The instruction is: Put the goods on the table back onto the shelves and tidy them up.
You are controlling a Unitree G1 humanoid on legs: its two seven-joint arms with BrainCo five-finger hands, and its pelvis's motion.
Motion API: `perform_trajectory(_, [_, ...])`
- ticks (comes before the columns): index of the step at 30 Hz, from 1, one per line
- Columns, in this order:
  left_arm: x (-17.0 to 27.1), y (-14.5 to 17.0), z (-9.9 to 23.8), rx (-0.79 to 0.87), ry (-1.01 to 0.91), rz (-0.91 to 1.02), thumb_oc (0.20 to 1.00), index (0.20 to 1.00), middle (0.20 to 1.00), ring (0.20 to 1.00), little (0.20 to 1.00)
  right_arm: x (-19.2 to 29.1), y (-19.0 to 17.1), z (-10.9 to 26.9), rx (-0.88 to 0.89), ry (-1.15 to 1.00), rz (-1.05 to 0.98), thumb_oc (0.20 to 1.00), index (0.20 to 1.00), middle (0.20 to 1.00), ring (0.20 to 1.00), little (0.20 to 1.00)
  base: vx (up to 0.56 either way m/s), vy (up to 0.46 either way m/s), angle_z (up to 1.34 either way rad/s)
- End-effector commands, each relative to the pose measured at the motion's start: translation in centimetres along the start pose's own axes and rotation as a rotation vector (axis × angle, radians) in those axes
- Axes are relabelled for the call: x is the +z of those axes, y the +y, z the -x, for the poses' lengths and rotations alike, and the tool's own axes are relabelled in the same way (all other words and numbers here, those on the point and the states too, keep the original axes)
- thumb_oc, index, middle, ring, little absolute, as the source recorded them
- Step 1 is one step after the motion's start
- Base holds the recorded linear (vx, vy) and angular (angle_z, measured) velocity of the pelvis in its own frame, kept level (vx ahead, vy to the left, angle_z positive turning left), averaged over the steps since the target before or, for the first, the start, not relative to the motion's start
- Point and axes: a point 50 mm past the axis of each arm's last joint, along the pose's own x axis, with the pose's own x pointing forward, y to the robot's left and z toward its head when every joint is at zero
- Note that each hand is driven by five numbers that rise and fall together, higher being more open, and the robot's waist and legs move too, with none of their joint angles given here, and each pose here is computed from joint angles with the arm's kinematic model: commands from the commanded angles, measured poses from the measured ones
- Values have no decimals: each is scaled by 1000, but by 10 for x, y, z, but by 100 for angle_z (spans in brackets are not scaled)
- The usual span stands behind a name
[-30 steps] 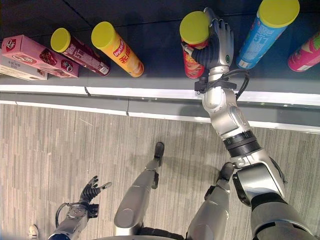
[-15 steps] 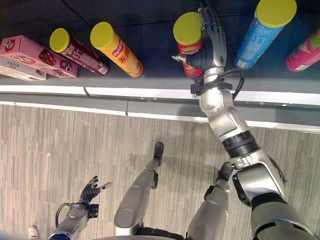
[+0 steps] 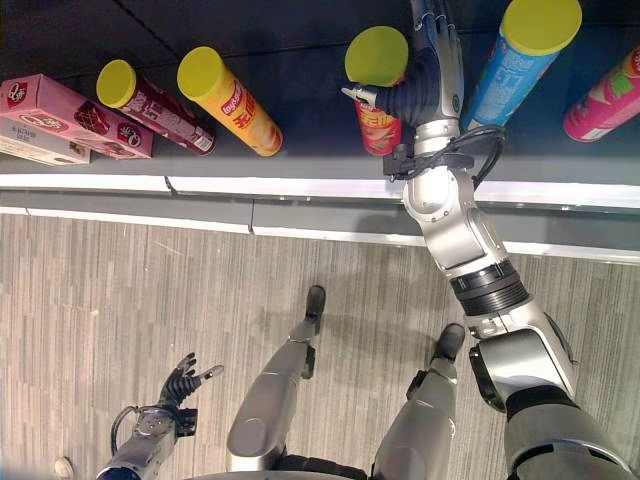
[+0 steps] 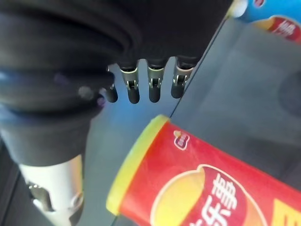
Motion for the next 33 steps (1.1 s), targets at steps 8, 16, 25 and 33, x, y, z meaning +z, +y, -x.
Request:
perform_trajectory(8, [-5, 16, -3, 34, 44, -39, 1000, 1000, 1000, 1000, 1000, 7, -6, 14, -22, -18, -262, 1000, 1000, 1000, 1000, 1000, 1, 0, -4])
perform_trajectory(16, [-12, 16, 0, 37, 70, -10, 1000, 1000, 1000, 1000, 1000, -10, 6, 59, 111, 83, -369, 1000, 1000, 1000, 1000, 1000, 0, 0, -1])
perform_trajectory(25, [-13, 20, 2, 53, 57, -17, 1000, 1000, 1000, 1000, 1000, -44, 31, 86, 295, 224, -163, 1000, 1000, 1000, 1000, 1000, 0, 1, -1])
perform_trajectory(33, [-10, 25, 1, 61, 46, -32, 1000, 1000, 1000, 1000, 1000, -67, 34, 73, 307, 294, -43, 1000, 1000, 1000, 1000, 1000, 0, 0, 0])
